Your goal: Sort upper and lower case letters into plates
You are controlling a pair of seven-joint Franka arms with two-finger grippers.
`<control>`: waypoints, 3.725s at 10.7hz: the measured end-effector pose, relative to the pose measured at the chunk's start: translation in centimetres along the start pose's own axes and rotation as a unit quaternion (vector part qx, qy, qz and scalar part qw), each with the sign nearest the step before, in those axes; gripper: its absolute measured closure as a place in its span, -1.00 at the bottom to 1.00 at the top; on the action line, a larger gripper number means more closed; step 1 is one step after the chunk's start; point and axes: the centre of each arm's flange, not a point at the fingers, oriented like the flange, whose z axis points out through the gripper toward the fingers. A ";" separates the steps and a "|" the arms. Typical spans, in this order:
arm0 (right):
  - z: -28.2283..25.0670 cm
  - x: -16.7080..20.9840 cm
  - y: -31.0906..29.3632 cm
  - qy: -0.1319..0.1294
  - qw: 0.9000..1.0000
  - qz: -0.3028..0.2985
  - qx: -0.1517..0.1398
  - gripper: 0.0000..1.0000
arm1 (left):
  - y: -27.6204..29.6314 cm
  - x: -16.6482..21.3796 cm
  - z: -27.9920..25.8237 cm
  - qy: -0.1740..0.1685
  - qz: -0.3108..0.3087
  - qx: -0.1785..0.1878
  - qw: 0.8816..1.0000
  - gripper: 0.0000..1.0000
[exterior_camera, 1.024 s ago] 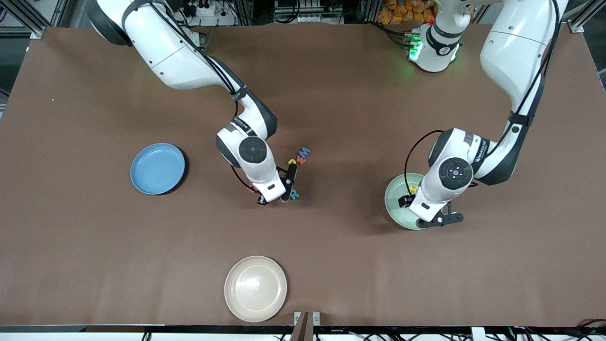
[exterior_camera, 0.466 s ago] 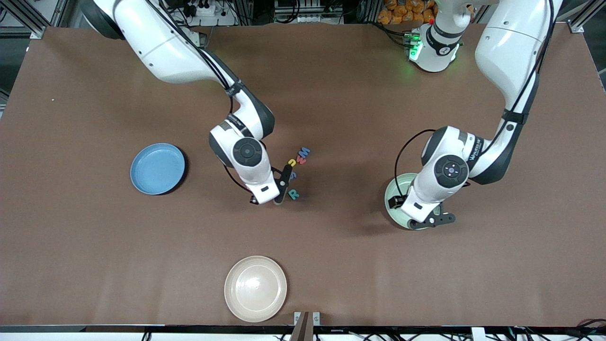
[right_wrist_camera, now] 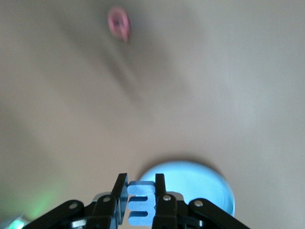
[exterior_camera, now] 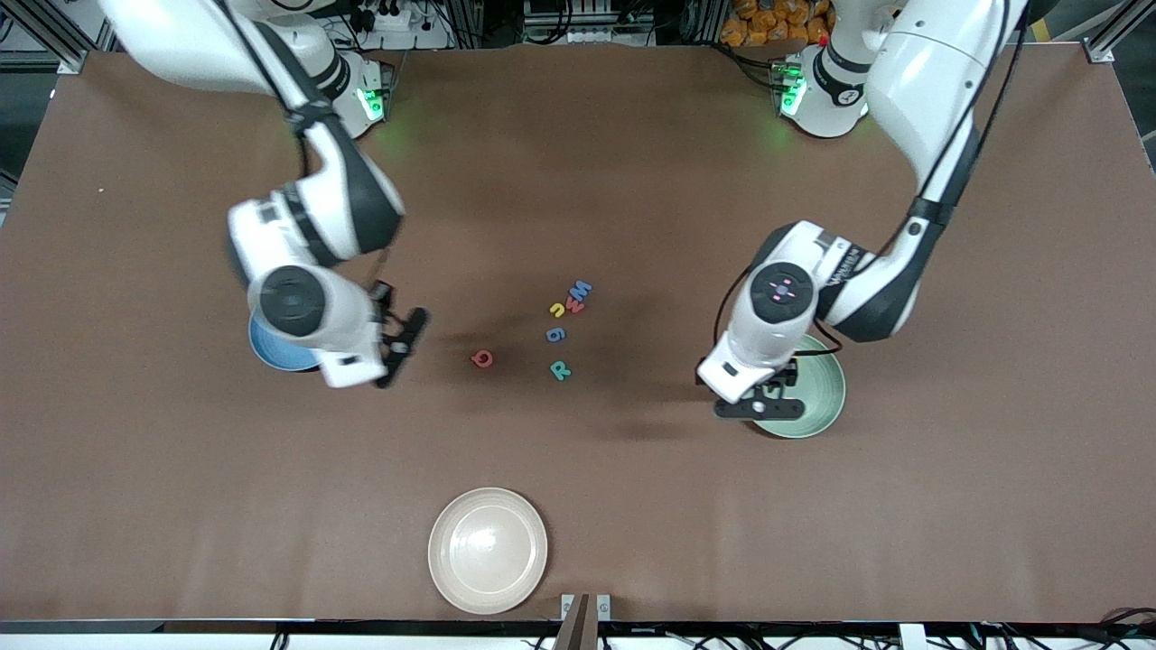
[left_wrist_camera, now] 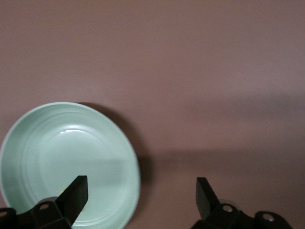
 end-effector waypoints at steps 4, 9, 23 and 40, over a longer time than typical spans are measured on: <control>11.2 -9.6 8.6 -0.027 0.994 0.099 0.048 0.45 | 12.7 -6.1 -2.7 0.031 0.120 -0.020 0.992 -1.00; 18.2 -8.8 8.1 -0.027 0.994 0.095 0.052 0.06 | 21.6 -13.6 0.4 0.063 0.236 -0.077 0.967 -1.00; -10.3 -20.7 8.1 0.146 0.970 0.193 -0.028 -1.00 | 22.3 -21.5 6.8 0.032 0.329 -0.071 0.941 -0.90; -13.5 -19.0 6.3 0.181 0.951 0.249 -0.021 -1.00 | 22.9 -19.2 6.1 0.049 0.316 -0.081 0.944 0.27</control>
